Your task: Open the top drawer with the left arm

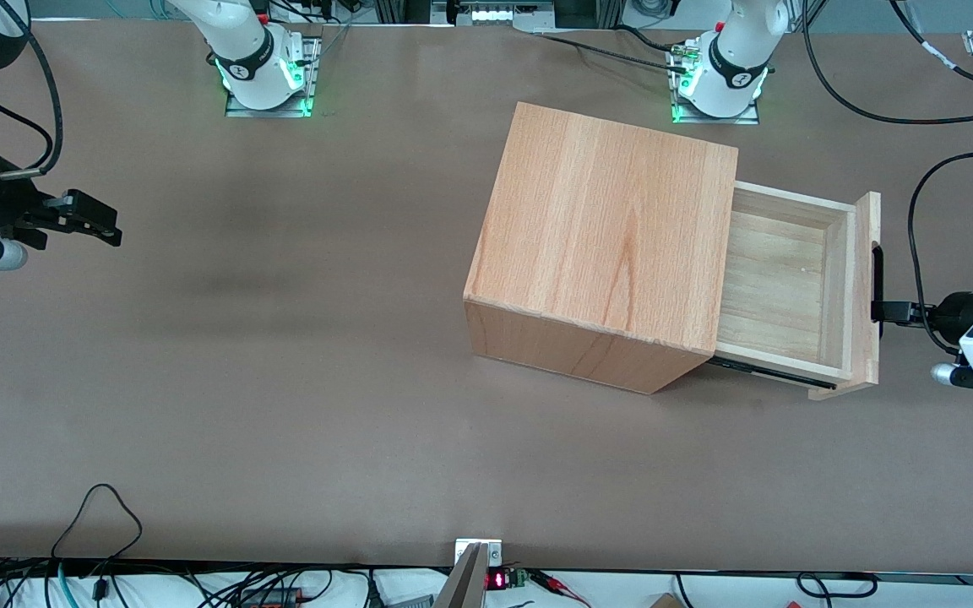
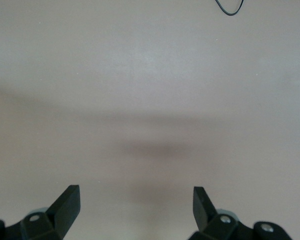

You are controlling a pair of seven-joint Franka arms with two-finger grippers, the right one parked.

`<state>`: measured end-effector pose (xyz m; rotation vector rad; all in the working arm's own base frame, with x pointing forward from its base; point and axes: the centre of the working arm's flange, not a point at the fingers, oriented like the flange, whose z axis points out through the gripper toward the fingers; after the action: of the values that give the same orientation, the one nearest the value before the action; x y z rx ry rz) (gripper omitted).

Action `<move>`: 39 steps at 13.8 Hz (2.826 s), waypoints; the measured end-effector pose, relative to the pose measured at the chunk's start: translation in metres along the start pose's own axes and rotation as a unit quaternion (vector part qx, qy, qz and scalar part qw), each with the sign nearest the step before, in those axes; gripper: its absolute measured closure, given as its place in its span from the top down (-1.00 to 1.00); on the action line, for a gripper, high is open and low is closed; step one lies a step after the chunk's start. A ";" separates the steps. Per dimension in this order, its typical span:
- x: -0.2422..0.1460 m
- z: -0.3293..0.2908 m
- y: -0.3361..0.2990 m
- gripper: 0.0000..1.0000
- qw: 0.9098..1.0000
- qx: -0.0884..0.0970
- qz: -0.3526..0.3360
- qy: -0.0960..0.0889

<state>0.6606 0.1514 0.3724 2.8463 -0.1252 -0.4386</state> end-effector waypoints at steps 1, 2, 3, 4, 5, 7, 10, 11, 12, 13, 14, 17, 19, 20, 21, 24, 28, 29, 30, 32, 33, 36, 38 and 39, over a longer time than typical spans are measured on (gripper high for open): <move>0.000 0.000 -0.001 1.00 1.000 0.000 0.000 0.001; 0.000 -0.001 -0.001 1.00 1.000 0.000 0.000 0.002; 0.001 -0.001 -0.001 1.00 1.000 0.001 0.001 0.004; 0.001 -0.001 -0.002 1.00 1.000 0.002 0.005 0.006; 0.001 -0.002 -0.002 1.00 1.000 0.003 0.009 0.008; 0.001 -0.002 -0.004 1.00 1.000 0.003 0.013 0.010; 0.001 -0.003 -0.006 1.00 1.000 0.003 0.015 0.012; 0.001 -0.003 -0.006 1.00 1.000 0.004 0.016 0.012; 0.001 -0.003 -0.006 1.00 1.000 0.004 0.017 0.012; 0.001 -0.003 -0.006 1.00 1.000 0.004 0.017 0.012; 0.001 -0.003 -0.006 1.00 1.000 0.004 0.017 0.012; 0.001 -0.003 -0.006 1.00 1.000 0.004 0.017 0.012; 0.000 -0.003 -0.004 1.00 1.000 0.002 0.018 0.008; 0.000 -0.003 -0.003 1.00 1.000 0.001 0.019 0.007; 0.000 -0.003 -0.002 1.00 1.000 0.001 0.020 0.006; -0.002 -0.010 0.003 1.00 1.000 -0.001 0.025 0.002; -0.003 -0.013 0.004 1.00 0.999 -0.001 0.048 0.002; -0.003 -0.017 0.005 1.00 0.999 0.000 0.052 0.006; -0.004 -0.023 0.006 1.00 0.998 0.002 0.055 0.010; -0.009 -0.042 0.011 1.00 0.998 0.005 0.059 0.015; -0.013 -0.053 0.014 1.00 0.998 0.009 0.060 0.016; -0.028 -0.085 0.023 1.00 0.997 0.019 0.065 0.022; -0.043 -0.111 0.039 1.00 0.998 0.021 0.058 0.027; -0.052 -0.125 0.051 1.00 0.998 0.023 0.049 0.030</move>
<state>0.6470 0.1391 0.5159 2.8798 -0.2662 -0.3324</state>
